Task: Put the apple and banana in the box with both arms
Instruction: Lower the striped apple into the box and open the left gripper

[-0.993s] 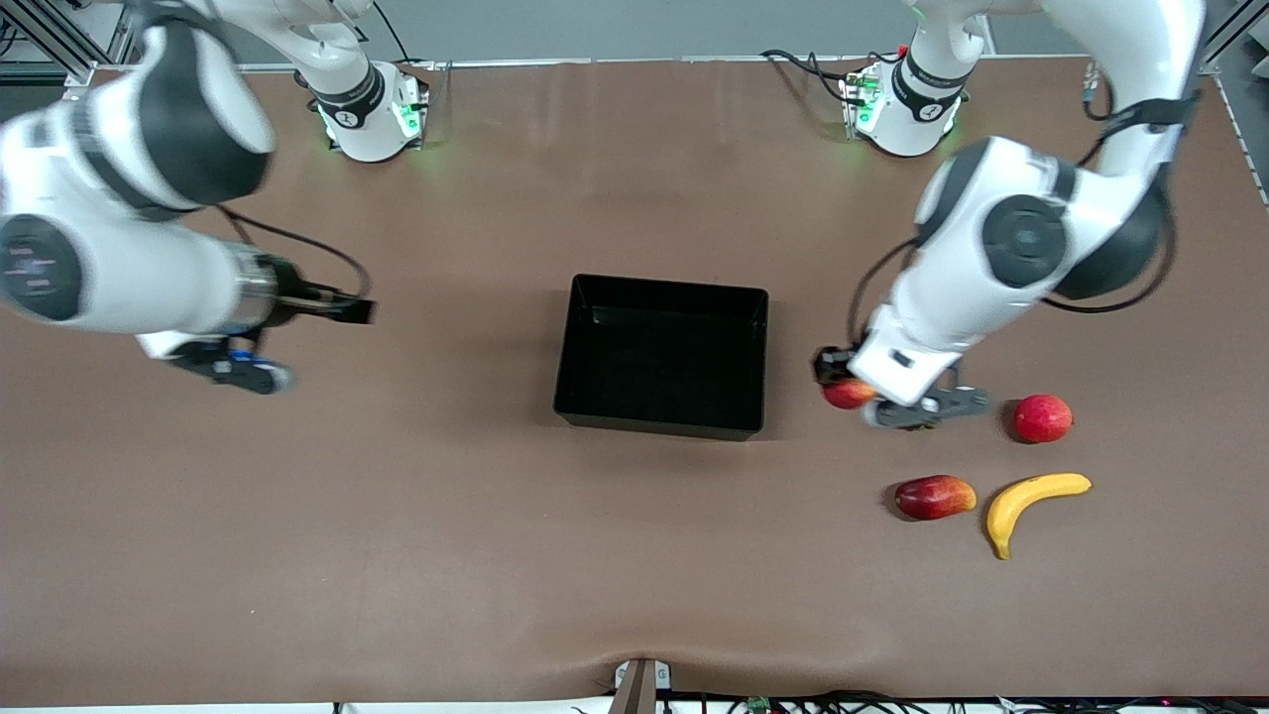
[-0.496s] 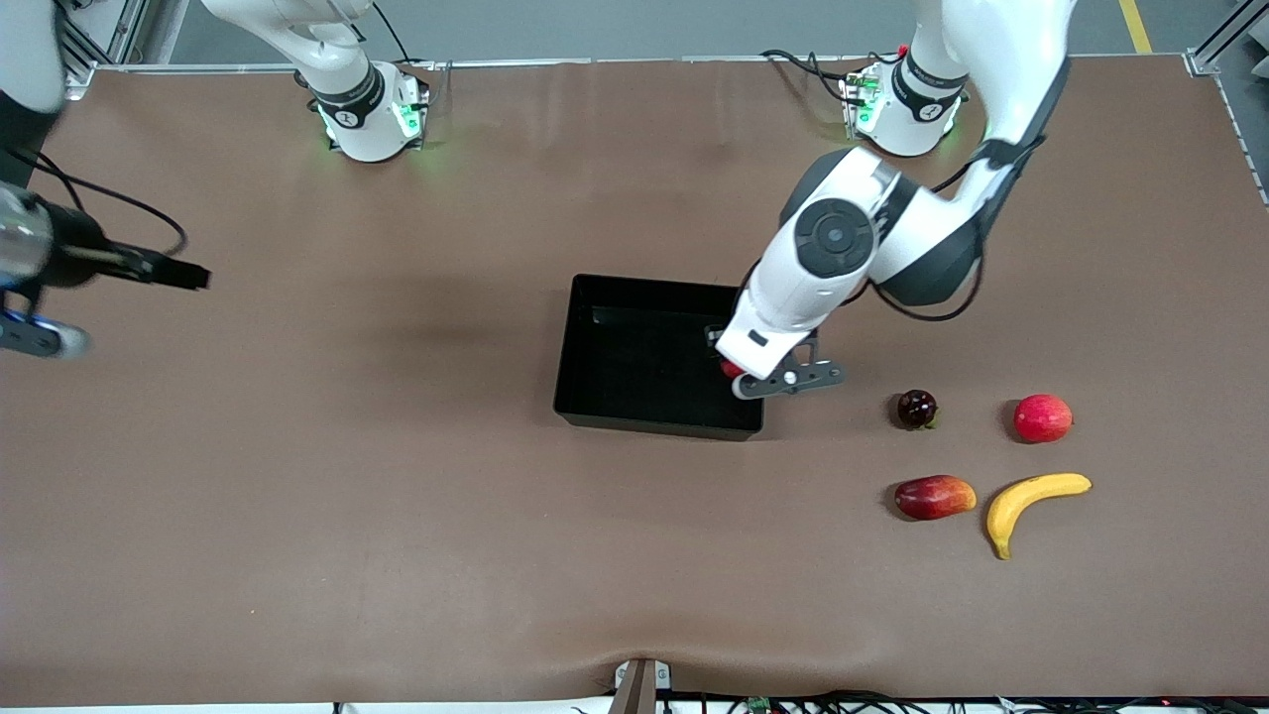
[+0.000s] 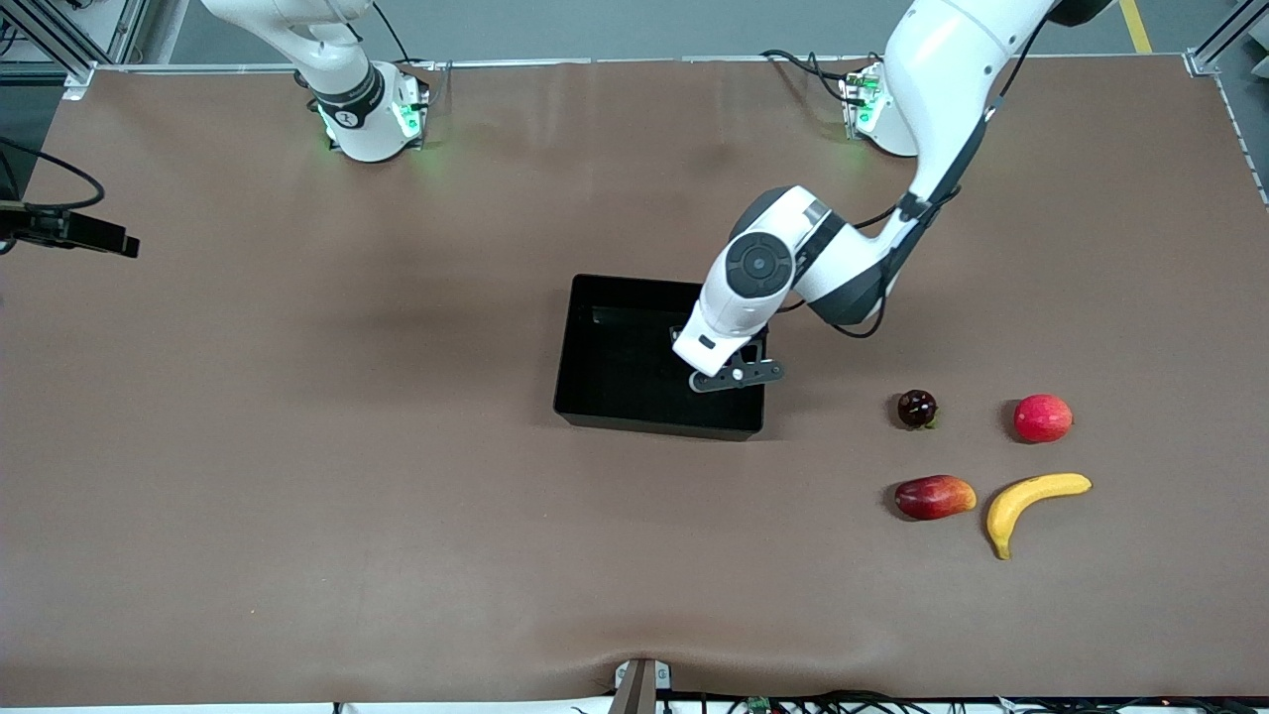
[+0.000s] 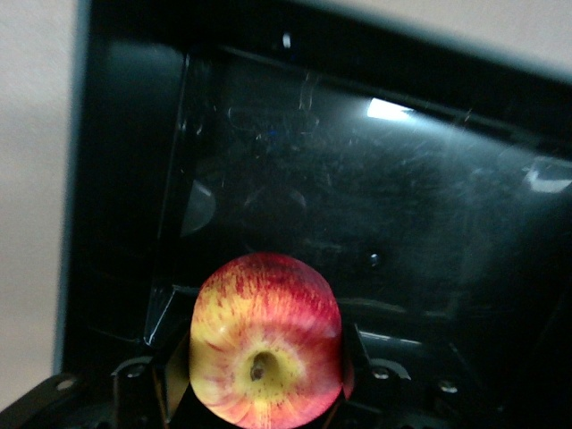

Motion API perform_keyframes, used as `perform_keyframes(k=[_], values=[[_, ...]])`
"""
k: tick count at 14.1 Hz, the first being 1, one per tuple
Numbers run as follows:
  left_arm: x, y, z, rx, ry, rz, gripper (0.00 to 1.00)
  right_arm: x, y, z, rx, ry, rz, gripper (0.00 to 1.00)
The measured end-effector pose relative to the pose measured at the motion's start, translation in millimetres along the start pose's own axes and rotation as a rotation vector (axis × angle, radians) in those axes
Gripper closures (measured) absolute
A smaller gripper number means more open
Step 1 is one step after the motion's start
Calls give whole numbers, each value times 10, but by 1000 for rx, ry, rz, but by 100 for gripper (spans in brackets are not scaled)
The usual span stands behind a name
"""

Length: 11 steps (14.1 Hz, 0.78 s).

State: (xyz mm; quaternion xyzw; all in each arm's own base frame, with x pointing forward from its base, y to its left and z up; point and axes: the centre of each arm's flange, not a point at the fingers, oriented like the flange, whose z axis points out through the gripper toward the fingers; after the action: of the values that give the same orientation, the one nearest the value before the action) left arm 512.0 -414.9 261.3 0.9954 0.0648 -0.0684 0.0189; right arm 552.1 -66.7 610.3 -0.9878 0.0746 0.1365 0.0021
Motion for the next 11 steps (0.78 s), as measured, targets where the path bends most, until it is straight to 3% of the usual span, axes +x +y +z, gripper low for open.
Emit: perform_keyframes(k=[4, 7, 11], values=[[-61, -55, 307, 15, -11, 12, 31, -272, 68, -173, 16, 132, -12, 0], [-123, -86, 471, 27, -24, 20, 31, -537, 77, -248, 25, 174, -20, 0], [-112, -89, 461, 24, -22, 14, 29, -506, -60, -347, 2, 209, -116, 0]])
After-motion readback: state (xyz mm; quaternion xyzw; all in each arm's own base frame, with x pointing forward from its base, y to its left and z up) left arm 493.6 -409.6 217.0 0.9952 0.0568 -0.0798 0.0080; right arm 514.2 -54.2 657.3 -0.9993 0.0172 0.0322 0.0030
